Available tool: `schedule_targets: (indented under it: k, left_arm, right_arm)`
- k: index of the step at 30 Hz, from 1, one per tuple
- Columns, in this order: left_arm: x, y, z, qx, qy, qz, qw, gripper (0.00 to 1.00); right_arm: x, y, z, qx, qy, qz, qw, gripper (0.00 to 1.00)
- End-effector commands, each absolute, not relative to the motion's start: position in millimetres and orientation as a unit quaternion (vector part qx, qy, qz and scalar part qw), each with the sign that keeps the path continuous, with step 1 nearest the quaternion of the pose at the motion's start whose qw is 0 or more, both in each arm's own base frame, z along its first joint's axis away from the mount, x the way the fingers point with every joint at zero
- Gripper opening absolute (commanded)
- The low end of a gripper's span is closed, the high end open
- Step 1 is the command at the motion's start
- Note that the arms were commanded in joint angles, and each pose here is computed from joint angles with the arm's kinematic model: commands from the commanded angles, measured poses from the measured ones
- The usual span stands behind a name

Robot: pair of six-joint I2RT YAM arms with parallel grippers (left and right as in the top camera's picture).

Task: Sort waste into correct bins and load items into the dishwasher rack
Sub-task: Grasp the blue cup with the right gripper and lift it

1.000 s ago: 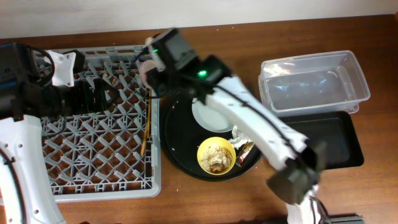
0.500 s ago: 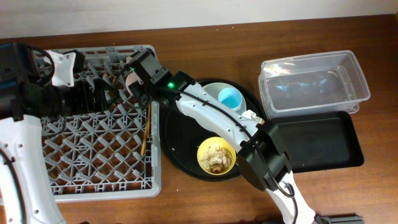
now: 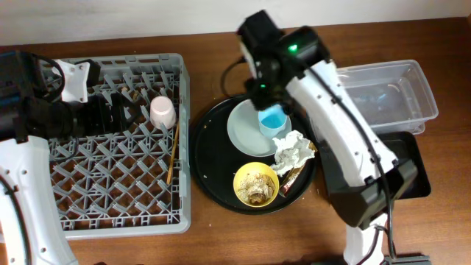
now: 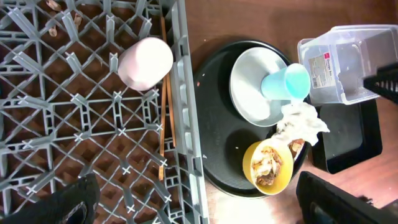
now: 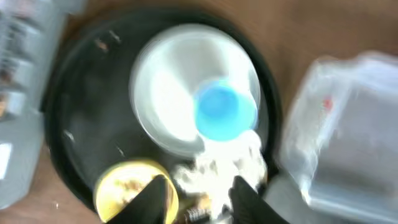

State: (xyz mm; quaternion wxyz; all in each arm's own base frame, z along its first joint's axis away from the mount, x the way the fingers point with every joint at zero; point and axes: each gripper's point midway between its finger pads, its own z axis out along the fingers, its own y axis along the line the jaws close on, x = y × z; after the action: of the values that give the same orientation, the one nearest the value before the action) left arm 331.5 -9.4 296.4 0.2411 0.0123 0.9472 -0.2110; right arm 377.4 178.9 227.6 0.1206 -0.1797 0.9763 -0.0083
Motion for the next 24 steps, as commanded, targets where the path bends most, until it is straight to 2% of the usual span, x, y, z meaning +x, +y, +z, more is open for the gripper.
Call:
schedule_targets:
  k: [1,5,11,16,19,24]
  left_arm:
    - [330,-9,304,0.011,0.945,-0.209,0.251,0.99]
    - [330,-9,304,0.011,0.945,-0.209,0.251,0.99]
    - [330,-9,304,0.011,0.945,-0.209,0.251,0.99]
    - [330,-9,304,0.011,0.945,-0.209,0.251,0.99]
    - [330,-9,304,0.011,0.945,-0.209,0.251,0.99]
    - [330,-9,304,0.011,0.945,-0.209,0.251,0.99]
  right_arm:
    - [368,154,183,-0.165,0.985,-0.035,0.043,0.32]
    - [368,160,128,-0.171,0.984,-0.037,0.022,0.31]
    - [379,176,83,-0.177,0.983,-0.016,0.049,0.31]
    - [381,182,79,-0.178,0.983,-0.001,0.056,0.30]
    - [381,182,79,-0.178,0.983,-0.002,0.055,0.19]
    - [380,182,77,-0.177,0.983,-0.003,0.052,0.19]
